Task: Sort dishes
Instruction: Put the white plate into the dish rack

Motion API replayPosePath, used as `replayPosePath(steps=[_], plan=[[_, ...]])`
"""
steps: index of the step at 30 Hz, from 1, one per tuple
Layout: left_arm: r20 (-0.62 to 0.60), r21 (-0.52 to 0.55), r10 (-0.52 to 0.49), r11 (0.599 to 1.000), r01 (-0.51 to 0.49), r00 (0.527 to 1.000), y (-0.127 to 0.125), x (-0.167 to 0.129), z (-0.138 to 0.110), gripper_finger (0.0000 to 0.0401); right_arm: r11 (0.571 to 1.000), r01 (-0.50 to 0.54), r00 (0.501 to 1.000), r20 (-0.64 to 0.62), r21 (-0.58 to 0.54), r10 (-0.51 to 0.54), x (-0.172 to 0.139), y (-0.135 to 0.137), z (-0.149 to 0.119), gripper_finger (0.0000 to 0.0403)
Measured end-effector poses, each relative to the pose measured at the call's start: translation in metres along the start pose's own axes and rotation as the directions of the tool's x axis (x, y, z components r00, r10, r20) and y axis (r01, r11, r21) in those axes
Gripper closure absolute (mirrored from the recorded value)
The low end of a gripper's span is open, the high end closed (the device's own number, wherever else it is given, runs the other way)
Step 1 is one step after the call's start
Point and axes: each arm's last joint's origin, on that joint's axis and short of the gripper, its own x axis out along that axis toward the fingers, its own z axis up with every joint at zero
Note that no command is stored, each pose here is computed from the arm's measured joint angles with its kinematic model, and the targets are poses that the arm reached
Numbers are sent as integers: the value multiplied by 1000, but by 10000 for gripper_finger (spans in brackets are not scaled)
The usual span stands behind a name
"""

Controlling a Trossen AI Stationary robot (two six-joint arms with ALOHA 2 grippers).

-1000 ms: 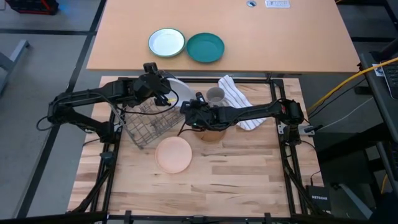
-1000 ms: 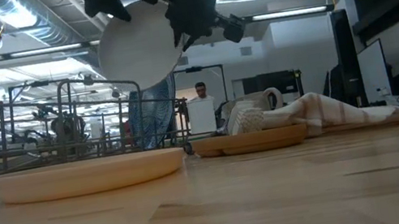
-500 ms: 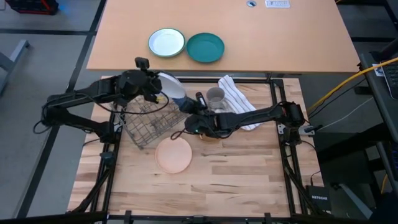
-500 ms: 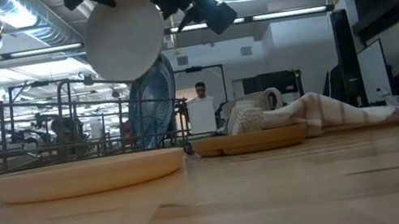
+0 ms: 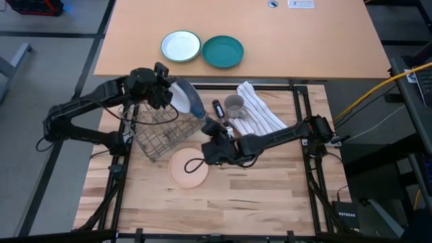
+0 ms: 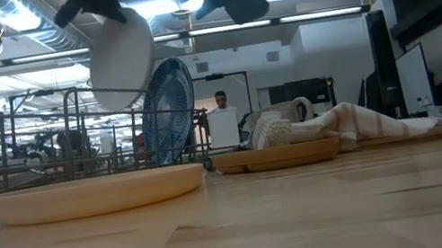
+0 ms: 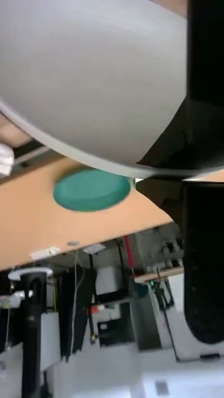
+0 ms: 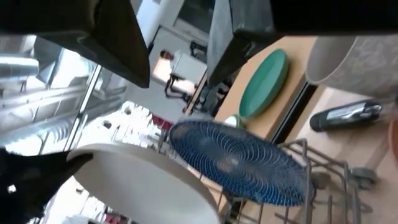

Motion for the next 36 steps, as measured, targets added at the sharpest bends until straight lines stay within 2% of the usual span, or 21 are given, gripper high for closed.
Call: replayPosePath(steps=[7, 15, 22, 29, 32, 36], plan=[[28, 63, -45, 997, 43, 999, 1, 20, -8, 401, 1000, -9, 995, -102, 27, 11, -2, 10, -7, 239], [4, 172, -122, 978, 120, 992, -4, 52, -2, 401, 999, 15, 981, -193, 47, -6, -2, 18, -15, 239], [35, 159, -17, 987, 11, 999, 6, 60, 4, 401, 999, -5, 976, -219, 48, 16, 3, 22, -22, 239], [70, 144, -36, 989, 25, 997, 5, 62, 1, 401, 998, -36, 965, -257, 48, 47, 18, 24, -32, 239], [69, 155, -43, 987, 32, 997, -4, 69, 2, 401, 997, -46, 962, -266, 56, 59, 24, 23, -35, 239], [70, 233, -45, 972, 27, 997, -25, 84, 3, 401, 997, -51, 960, -274, 52, 64, 27, 24, -37, 239]])
